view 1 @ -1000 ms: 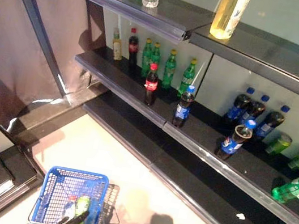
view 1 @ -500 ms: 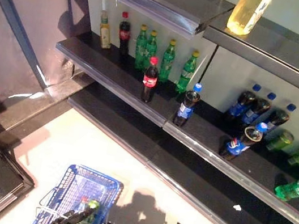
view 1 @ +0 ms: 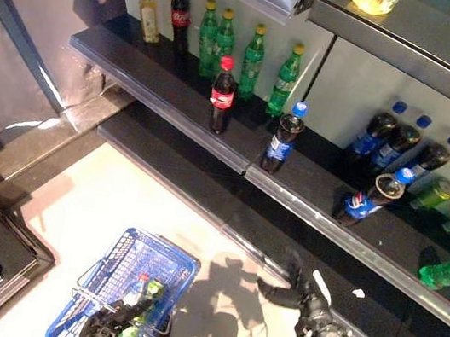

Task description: Pick up the drink and place into the basket.

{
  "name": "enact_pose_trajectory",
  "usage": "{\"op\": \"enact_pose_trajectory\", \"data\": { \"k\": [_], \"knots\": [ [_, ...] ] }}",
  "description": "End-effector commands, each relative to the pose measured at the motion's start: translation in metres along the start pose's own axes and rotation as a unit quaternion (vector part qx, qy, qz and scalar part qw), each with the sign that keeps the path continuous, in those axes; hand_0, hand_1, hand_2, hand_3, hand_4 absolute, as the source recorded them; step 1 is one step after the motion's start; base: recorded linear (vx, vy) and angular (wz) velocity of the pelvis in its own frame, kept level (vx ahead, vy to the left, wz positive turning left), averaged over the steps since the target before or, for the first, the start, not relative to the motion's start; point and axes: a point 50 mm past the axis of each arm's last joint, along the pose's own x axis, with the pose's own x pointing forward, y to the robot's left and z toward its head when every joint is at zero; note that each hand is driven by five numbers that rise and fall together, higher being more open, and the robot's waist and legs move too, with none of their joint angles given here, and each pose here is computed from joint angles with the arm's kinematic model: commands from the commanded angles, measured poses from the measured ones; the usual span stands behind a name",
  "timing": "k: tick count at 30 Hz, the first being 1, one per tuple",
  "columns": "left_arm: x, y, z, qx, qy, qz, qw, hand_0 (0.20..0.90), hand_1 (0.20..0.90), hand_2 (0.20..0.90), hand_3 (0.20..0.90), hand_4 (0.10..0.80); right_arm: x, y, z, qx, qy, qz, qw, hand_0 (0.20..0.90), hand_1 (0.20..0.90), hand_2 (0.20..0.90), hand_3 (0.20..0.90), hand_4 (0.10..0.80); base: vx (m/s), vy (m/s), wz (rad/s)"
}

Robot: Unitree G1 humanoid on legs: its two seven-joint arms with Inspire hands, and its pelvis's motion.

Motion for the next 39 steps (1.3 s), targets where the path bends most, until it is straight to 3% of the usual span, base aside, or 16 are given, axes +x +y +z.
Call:
{"op": "enact_pose_trajectory", "data": {
  "k": [1,5,13,22,29,39],
  "knots": [
    [-0.008,0.023,0.003,0.033,-0.043,-0.007,0.999,0.300,0.300,0.300,0.200,0.100,-0.006,-0.024,0.085,-0.037,-0.210,-0.031,0.976,0.900,0.900,0.900,0.900,0.800,0.000,0.026,-0.07],
    [-0.008,0.026,0.002,0.026,-0.044,-0.010,0.999,0.300,0.300,0.300,0.200,0.100,-0.018,-0.040,0.119,-0.051,-0.290,-0.089,0.952,0.900,0.900,0.900,0.900,0.800,-0.001,0.010,-0.03],
    [-0.012,0.031,-0.010,0.024,-0.030,-0.001,0.999,0.300,0.300,0.300,0.200,0.100,-0.040,-0.060,0.142,-0.042,-0.360,-0.208,0.908,0.900,0.900,0.900,0.900,0.800,-0.001,0.010,-0.04],
    [-0.014,0.036,-0.013,0.030,-0.024,0.005,0.999,0.300,0.300,0.300,0.200,0.100,-0.033,-0.068,0.122,0.002,-0.308,-0.263,0.914,0.900,0.900,0.900,0.900,0.800,-0.003,0.005,-0.03],
    [-0.007,0.011,0.000,0.033,-0.038,-0.033,0.998,0.300,0.300,0.300,0.200,0.100,-0.014,-0.057,0.122,0.043,-0.320,-0.274,0.906,0.900,0.900,0.900,0.900,0.800,-0.060,0.008,-0.03],
    [0.003,-0.045,0.042,0.003,-0.105,-0.113,0.988,0.300,0.300,0.300,0.200,0.100,0.016,-0.048,0.198,0.064,-0.440,-0.283,0.850,0.900,0.900,0.900,0.900,0.800,-0.127,0.017,-0.23]
  ]
}}
